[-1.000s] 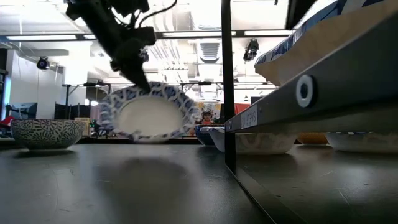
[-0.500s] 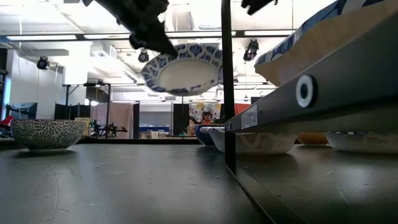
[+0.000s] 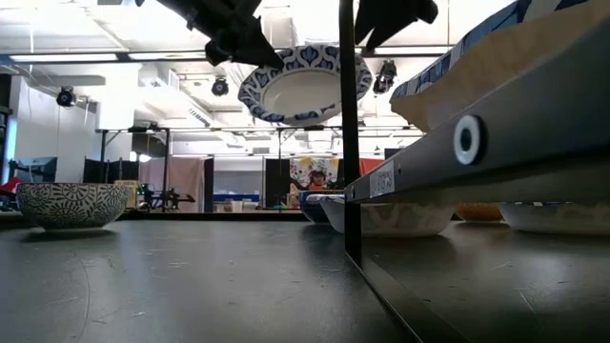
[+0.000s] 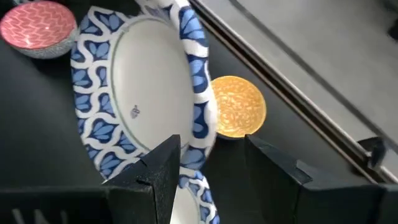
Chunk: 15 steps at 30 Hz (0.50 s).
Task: Place and stack bowls onto a shelf
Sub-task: Stack the left white patterned bowl on top of the other white patterned bowl on the shelf
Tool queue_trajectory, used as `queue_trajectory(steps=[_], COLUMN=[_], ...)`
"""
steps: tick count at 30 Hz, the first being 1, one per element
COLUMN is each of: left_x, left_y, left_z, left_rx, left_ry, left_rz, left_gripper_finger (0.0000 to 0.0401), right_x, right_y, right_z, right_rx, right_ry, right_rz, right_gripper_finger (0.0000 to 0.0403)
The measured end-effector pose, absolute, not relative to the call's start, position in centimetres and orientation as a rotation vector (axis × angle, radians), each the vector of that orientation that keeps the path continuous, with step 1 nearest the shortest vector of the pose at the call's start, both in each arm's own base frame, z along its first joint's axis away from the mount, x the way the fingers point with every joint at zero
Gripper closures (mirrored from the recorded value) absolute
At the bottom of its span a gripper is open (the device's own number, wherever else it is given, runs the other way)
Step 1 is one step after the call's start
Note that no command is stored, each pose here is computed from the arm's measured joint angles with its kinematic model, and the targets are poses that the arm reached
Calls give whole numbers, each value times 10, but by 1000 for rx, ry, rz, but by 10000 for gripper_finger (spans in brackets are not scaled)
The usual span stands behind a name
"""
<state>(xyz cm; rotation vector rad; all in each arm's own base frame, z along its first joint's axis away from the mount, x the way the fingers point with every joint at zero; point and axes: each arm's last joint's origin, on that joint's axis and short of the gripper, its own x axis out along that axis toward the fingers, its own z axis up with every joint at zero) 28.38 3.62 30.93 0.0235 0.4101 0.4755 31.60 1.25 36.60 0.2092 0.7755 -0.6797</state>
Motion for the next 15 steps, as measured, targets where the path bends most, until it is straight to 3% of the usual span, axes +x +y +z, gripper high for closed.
queue_trajectory(steps=[15], left_x=[288], left_y=[35], left_z=[315], left_rx=[14], left_ry=[336], left_rz=[414], left_gripper_finger=[400], right_x=[321], right_y=[2], right_z=[369], right_rx=[187], right_ry=[754], right_rz=[-650], right_gripper_finger=[236])
